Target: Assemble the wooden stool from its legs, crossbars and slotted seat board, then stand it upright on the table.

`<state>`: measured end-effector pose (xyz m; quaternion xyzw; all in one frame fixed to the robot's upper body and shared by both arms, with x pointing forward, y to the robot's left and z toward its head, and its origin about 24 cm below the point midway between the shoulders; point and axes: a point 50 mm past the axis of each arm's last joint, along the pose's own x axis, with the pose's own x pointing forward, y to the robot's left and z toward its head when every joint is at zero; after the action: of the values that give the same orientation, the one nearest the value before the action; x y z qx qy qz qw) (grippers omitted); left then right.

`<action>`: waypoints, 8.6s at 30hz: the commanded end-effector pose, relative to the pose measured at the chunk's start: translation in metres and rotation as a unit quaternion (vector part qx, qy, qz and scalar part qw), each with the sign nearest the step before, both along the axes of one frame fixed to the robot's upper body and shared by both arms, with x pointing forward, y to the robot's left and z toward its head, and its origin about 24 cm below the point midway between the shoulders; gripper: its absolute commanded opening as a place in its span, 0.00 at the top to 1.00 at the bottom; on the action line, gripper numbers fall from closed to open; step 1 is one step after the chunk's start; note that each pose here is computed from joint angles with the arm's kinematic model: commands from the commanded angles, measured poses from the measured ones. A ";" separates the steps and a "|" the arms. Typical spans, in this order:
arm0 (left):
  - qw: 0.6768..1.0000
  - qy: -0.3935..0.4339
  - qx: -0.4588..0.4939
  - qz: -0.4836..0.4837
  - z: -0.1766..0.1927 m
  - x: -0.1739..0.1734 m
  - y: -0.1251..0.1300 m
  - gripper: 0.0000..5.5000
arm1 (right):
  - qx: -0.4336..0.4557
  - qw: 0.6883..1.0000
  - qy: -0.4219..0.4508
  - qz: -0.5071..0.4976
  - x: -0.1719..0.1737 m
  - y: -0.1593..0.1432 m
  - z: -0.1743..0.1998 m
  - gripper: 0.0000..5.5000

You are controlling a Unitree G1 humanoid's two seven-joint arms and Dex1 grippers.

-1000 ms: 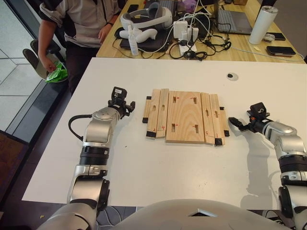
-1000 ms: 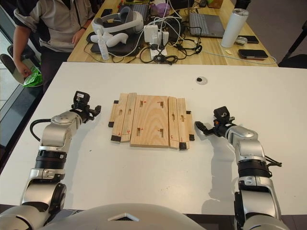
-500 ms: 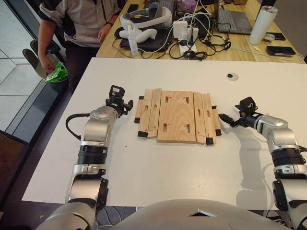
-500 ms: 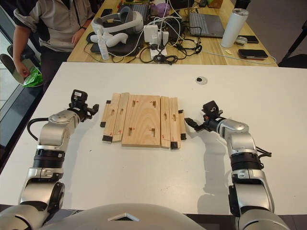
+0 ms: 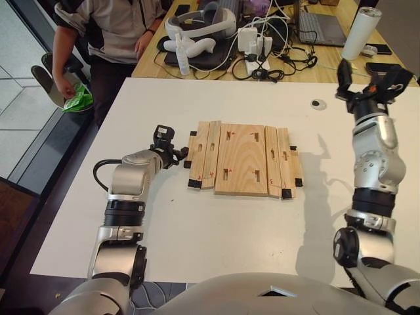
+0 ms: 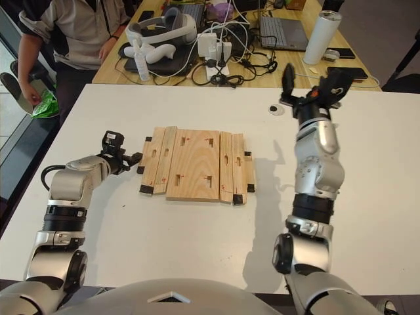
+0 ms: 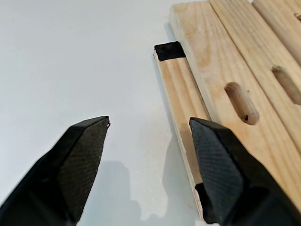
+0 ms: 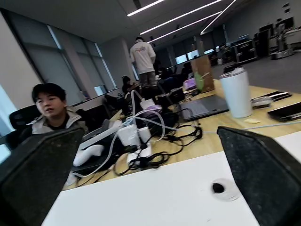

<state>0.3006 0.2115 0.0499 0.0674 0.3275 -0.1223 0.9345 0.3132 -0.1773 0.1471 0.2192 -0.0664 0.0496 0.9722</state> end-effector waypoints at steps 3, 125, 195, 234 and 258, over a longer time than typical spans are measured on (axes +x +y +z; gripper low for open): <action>0.999 0.031 0.011 -0.035 -0.005 -0.009 -0.002 0.42 | 0.048 0.994 0.060 0.082 -0.045 0.056 -0.014 0.02; 0.878 -0.290 0.102 -0.368 0.086 -0.016 -0.077 0.53 | 0.075 0.895 0.043 0.438 0.018 0.092 0.002 0.93; 0.938 -0.300 -0.099 0.141 0.103 -0.037 -0.051 0.50 | -0.302 0.927 0.219 0.036 -0.044 0.048 -0.032 0.93; 0.937 -0.319 -0.088 0.116 0.109 -0.028 -0.054 0.50 | -0.220 0.937 0.267 0.044 -0.046 0.053 -0.053 0.93; 0.931 -0.347 -0.057 0.097 0.115 -0.020 -0.047 0.50 | -0.217 0.939 0.267 0.019 -0.042 0.063 -0.067 0.93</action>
<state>0.2775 0.1656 0.1606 0.0099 -0.0115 -0.0150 0.9998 0.2730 -0.1111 0.0919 0.0147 0.1822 0.0327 0.9826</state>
